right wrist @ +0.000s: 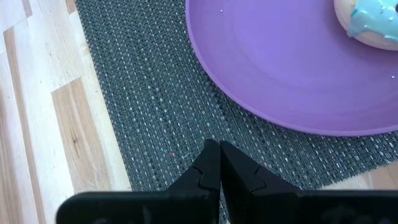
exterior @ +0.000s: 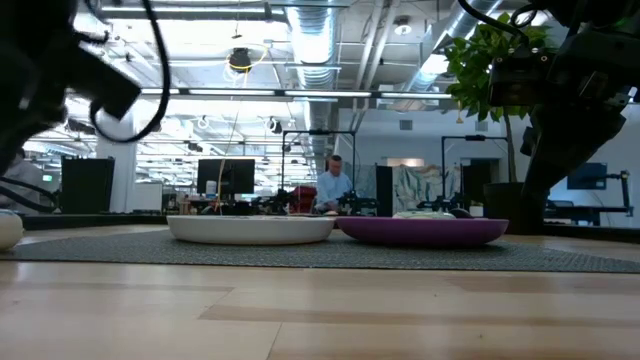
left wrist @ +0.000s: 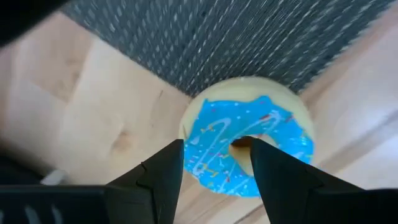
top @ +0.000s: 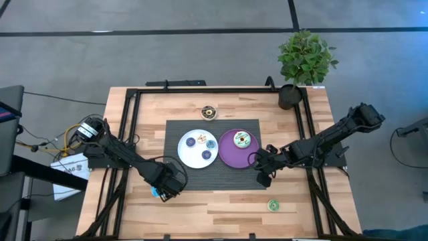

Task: Pick & Place donuts
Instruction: Put the large blue donut on the violet plate

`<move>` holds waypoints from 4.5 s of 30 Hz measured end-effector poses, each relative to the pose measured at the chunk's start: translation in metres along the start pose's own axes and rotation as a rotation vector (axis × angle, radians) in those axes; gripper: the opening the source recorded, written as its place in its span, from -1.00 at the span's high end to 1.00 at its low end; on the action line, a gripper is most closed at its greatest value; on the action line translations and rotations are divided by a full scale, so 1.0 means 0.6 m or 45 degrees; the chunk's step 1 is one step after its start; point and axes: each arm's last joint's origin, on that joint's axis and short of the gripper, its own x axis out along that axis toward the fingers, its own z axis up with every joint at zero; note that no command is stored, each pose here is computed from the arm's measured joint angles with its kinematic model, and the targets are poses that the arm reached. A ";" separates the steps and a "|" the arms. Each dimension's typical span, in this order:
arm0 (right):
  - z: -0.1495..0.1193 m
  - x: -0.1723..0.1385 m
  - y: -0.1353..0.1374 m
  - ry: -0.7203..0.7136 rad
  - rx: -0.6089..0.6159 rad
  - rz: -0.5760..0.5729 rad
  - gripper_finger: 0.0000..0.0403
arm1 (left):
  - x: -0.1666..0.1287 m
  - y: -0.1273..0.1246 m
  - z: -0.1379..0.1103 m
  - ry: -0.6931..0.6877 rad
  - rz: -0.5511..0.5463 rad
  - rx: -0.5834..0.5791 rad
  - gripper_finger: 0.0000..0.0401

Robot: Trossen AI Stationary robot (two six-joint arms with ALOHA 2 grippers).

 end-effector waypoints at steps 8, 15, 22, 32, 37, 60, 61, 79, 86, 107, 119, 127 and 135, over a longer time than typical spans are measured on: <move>0.001 0.000 -0.001 -0.014 0.001 -0.015 1.00 | -0.032 -0.001 0.010 -0.017 0.019 0.049 0.10; 0.001 0.000 -0.001 -0.015 0.002 -0.016 1.00 | -0.030 0.003 0.009 -0.025 0.055 0.069 0.10; 0.001 0.000 0.000 -0.017 0.003 -0.015 1.00 | 0.004 0.011 0.005 0.042 0.030 0.061 0.10; 0.001 0.000 -0.001 -0.018 0.003 -0.018 1.00 | 0.021 0.013 0.003 0.083 -0.006 0.061 0.10; 0.001 0.000 -0.001 -0.019 0.003 -0.020 1.00 | 0.026 0.014 0.002 0.083 -0.007 0.069 0.10; 0.005 0.001 -0.006 -0.025 0.023 -0.033 1.00 | 0.059 0.017 0.004 0.049 -0.057 0.050 0.10; 0.005 0.001 -0.006 -0.025 0.023 -0.033 1.00 | 0.060 0.017 0.004 0.056 -0.063 0.037 0.10; 0.005 0.001 -0.006 -0.025 0.023 -0.033 1.00 | 0.061 0.016 0.005 0.035 -0.070 0.021 0.10; 0.005 0.001 -0.006 -0.024 0.022 -0.033 1.00 | 0.061 0.016 0.005 0.041 -0.073 0.019 0.13; 0.005 0.001 -0.006 -0.025 0.023 -0.032 1.00 | 0.057 0.012 0.007 0.036 -0.081 0.029 0.25; 0.006 0.001 -0.006 -0.025 0.023 -0.032 1.00 | 0.028 -0.009 0.015 -0.013 -0.161 0.066 0.25; 0.005 0.001 -0.006 -0.023 0.023 -0.030 1.00 | -0.006 -0.024 0.033 -0.065 -0.246 0.067 0.25; -0.012 -0.004 0.011 0.039 -0.046 0.036 1.00 | -0.068 -0.029 0.085 -0.169 -0.388 0.028 0.25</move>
